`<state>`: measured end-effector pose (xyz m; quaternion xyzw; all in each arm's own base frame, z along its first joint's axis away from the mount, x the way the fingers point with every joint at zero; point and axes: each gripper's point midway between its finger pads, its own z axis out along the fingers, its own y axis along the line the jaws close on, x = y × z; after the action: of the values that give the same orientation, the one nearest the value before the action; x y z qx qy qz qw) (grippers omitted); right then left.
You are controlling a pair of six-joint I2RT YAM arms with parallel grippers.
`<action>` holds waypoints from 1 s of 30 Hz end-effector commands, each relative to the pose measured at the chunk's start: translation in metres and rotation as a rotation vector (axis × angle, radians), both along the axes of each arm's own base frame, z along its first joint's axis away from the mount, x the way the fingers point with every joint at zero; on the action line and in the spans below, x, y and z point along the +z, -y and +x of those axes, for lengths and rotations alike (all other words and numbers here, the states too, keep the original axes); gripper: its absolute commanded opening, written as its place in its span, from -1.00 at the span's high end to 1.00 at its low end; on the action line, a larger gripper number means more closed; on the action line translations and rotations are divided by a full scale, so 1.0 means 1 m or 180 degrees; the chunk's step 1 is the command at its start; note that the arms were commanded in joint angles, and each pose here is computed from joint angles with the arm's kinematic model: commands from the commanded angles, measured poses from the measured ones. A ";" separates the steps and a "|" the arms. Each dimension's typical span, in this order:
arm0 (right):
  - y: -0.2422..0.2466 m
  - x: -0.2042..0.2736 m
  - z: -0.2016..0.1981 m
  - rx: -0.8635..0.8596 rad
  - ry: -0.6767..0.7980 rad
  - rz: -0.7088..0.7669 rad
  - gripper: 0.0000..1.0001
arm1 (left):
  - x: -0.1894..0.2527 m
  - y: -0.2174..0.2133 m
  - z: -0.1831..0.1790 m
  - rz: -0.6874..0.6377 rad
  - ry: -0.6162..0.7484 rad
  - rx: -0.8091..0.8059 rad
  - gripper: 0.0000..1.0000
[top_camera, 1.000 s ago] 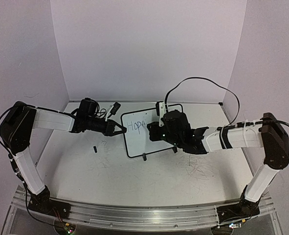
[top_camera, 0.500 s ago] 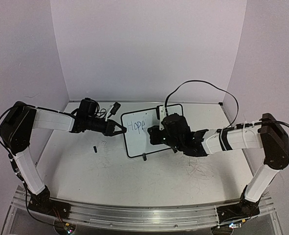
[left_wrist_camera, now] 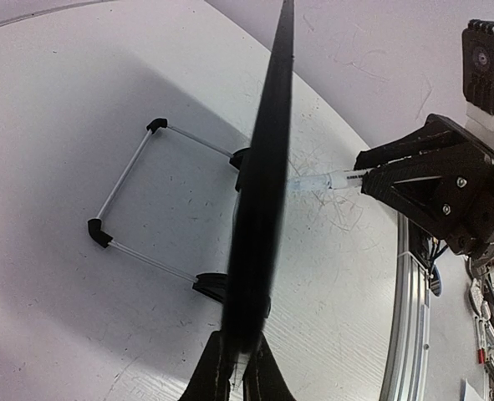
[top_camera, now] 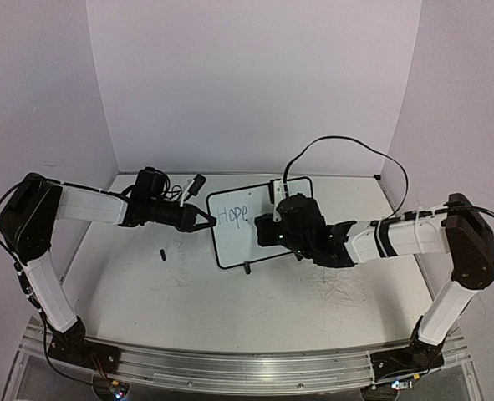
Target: Write a sentence on the whiteboard
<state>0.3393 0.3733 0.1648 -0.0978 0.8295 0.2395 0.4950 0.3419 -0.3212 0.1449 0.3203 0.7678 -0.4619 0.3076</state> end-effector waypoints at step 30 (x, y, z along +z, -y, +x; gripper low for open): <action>0.100 0.136 -0.032 0.0249 0.1295 -0.0254 1.00 | 0.058 -0.026 0.018 0.0076 0.0231 0.0712 -0.23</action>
<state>0.3160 0.2724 0.2886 -0.1588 0.7376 0.2064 0.6230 0.3512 -0.3026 0.1497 0.2788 0.8077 -0.4100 0.3192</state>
